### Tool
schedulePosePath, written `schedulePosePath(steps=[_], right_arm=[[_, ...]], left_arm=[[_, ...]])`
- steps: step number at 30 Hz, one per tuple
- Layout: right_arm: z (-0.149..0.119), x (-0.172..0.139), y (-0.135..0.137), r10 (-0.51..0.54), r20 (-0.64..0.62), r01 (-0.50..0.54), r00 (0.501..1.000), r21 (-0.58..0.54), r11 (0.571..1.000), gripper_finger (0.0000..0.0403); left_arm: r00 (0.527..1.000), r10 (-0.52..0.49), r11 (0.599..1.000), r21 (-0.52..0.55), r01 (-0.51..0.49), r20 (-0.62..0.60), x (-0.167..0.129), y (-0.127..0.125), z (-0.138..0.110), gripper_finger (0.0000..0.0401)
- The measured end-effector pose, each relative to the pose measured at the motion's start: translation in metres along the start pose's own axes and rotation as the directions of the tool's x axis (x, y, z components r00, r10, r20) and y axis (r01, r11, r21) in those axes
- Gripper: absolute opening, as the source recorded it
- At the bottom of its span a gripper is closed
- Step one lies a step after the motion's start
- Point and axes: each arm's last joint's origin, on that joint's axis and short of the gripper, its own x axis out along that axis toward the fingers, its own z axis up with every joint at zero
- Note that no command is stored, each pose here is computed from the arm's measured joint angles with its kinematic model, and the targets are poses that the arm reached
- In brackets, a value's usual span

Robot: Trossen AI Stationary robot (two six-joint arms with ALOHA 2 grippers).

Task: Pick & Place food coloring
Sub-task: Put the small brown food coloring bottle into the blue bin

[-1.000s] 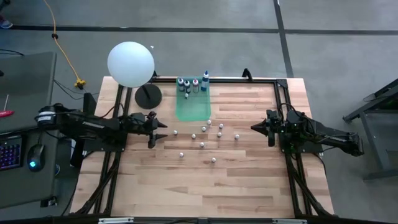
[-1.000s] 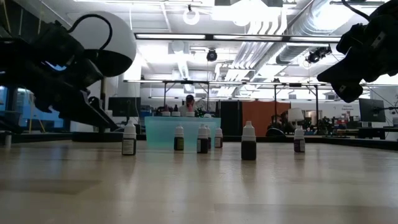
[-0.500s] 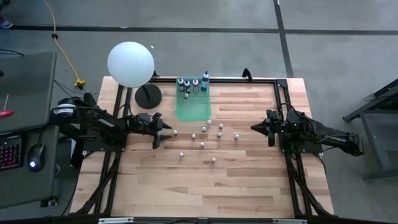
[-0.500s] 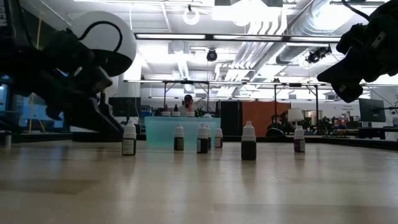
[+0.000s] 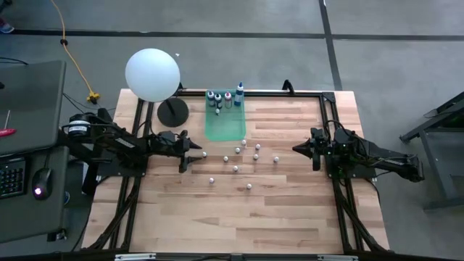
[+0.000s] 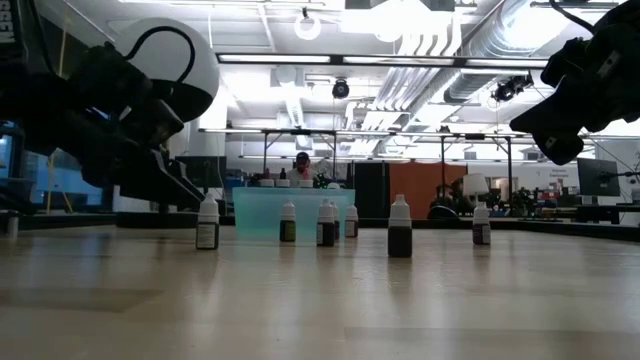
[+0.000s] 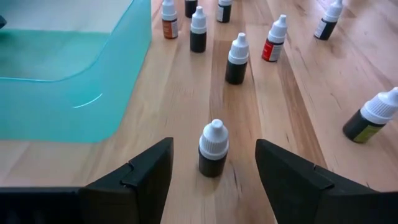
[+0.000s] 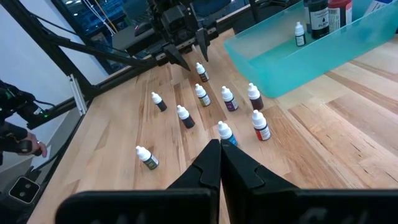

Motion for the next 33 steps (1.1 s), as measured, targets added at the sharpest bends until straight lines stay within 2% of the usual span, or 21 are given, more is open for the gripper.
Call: schedulePosePath(steps=[8,12,15,24,33], right_arm=[[0.0,0.0,0.0,0.0,0.0,0.0,1.0,-0.001,1.0,0.0],[0.0,0.0,0.0,0.0,0.0,0.0,1.0,-0.001,1.0,0.0],[0.0,0.0,0.0,0.0,0.0,0.0,1.0,0.0,1.0,0.0],[0.0,0.0,0.0,0.0,0.0,0.0,1.0,0.0,1.0,0.0],[0.0,0.0,0.0,0.0,0.0,0.0,1.0,0.0,1.0,0.0]], left_arm=[[1.0,-0.001,1.0,0.001,0.001,0.006,0.001,0.0,0.002,0.0225],[0.999,-0.042,0.999,0.003,0.042,0.023,0.009,0.0,0.011,0.0225],[0.999,-0.032,0.999,0.0,0.032,0.008,0.015,0.002,0.013,0.0225],[0.996,-0.05,0.999,-0.013,0.049,-0.073,0.023,0.002,0.001,0.0225],[0.996,-0.057,0.998,-0.014,0.056,-0.075,0.023,0.001,0.0,0.0225]])
